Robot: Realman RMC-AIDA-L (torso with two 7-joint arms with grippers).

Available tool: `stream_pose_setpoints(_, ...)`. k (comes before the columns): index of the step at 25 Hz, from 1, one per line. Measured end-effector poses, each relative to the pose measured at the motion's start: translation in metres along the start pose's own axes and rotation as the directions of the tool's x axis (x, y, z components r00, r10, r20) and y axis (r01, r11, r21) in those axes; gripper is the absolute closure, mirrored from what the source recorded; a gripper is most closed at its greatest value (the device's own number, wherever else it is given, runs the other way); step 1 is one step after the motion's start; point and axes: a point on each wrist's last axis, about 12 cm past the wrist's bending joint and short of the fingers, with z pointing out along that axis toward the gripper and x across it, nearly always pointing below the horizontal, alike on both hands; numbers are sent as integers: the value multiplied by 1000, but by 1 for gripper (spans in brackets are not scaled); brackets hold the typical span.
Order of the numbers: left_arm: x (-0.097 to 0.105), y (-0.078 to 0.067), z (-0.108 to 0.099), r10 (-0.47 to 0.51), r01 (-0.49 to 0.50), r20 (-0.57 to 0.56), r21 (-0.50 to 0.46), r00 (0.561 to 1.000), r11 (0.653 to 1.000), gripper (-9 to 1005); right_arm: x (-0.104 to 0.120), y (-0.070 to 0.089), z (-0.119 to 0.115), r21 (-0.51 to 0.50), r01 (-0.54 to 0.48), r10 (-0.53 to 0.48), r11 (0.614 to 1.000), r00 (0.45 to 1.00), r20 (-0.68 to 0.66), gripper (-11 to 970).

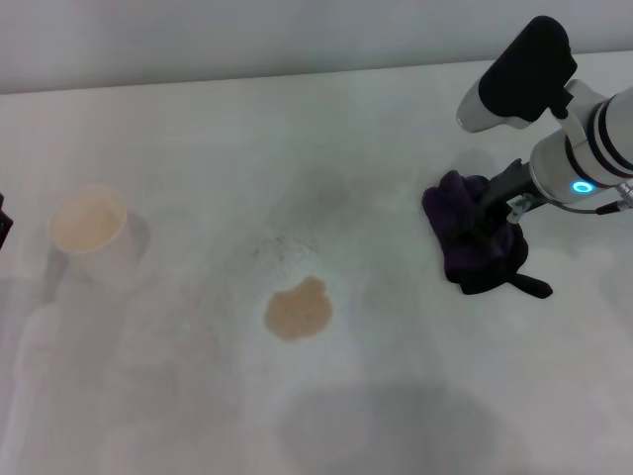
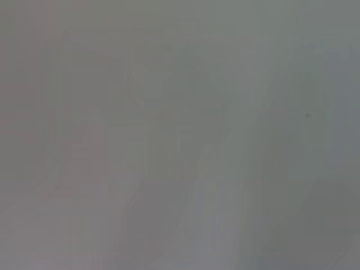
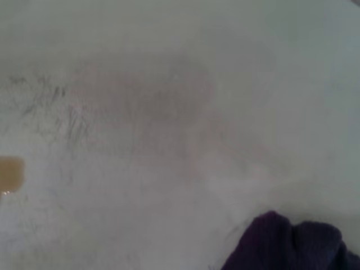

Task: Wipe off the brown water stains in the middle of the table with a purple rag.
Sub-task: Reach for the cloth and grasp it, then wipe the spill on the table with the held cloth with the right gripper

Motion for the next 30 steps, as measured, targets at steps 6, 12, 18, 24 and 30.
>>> stream_pose_setpoints(6,0,1,0,2,-2,0,0,1000,1000,120,3,-2,4,12,10,-9,1000,1000,-25,352)
stream_pose_setpoints(12,0,1,-1,3,-3,-2,-3,1000,1000,119,3,-1,5,17,14,-14,1000,1000,-21,612)
stream_pose_setpoints(18,1,2,-3,2,-2,-4,-7,1000,1000,120,-4,4,-1,14,58,-58,998,998,-2,822)
stream_pose_setpoints(24,1,2,-4,2,-2,-5,-8,1000,1000,120,-26,26,-8,-4,176,-176,984,983,50,863)
stream_pose_setpoints(30,0,2,-2,2,-2,-4,-5,1000,1000,120,-49,83,-7,-146,420,-395,896,902,176,863)
